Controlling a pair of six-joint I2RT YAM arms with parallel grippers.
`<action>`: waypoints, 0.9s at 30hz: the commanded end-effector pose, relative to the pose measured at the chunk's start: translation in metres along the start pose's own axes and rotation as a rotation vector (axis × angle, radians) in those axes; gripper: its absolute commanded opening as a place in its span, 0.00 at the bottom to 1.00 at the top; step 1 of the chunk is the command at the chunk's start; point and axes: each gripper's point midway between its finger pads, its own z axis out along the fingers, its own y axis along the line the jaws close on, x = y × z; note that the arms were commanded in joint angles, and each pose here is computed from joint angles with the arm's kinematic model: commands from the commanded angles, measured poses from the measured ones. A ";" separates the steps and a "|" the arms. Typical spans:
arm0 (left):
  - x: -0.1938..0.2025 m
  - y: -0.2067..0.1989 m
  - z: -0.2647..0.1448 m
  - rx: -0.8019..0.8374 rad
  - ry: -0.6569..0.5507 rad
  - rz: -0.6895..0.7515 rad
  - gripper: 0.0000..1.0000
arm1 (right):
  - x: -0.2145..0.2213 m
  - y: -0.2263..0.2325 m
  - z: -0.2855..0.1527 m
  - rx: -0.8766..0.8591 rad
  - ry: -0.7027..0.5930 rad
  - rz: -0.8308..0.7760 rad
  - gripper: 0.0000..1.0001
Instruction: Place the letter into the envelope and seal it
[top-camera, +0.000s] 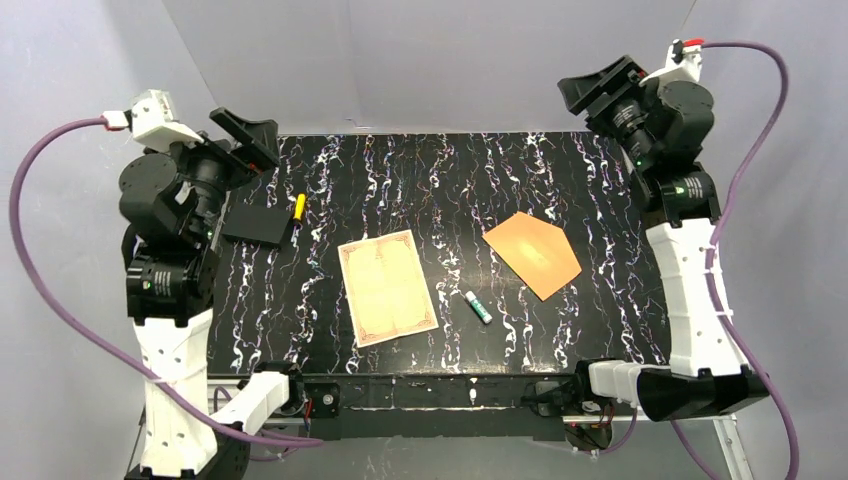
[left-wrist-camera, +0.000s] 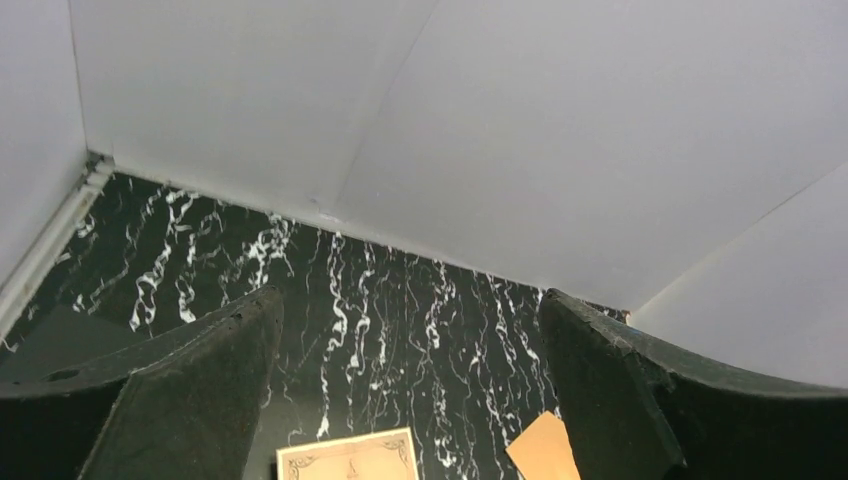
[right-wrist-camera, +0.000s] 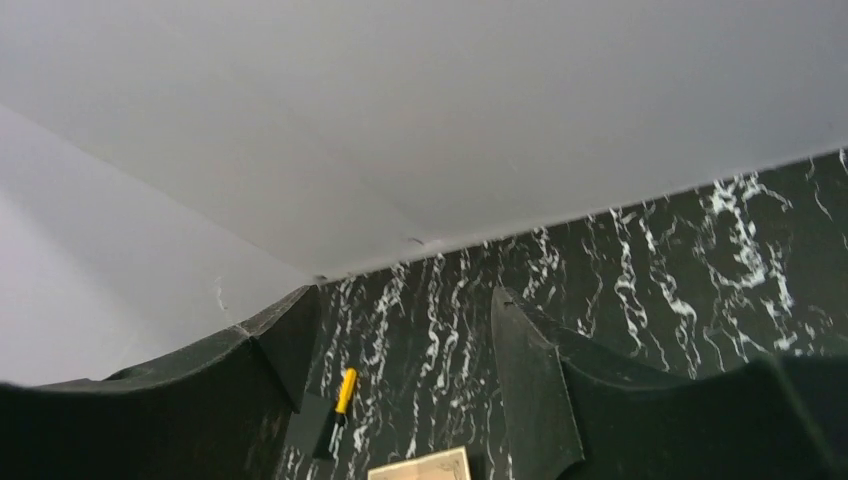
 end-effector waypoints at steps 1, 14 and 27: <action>0.024 0.006 0.011 -0.009 0.066 -0.038 0.98 | 0.010 -0.011 0.003 0.038 0.041 0.009 0.73; 0.225 0.064 -0.001 -0.120 0.641 -0.126 0.98 | 0.209 -0.085 0.039 0.005 0.638 0.226 0.74; 0.330 0.102 -0.037 -0.337 0.934 -0.318 0.98 | 0.386 -0.093 0.045 -0.056 0.961 0.124 0.75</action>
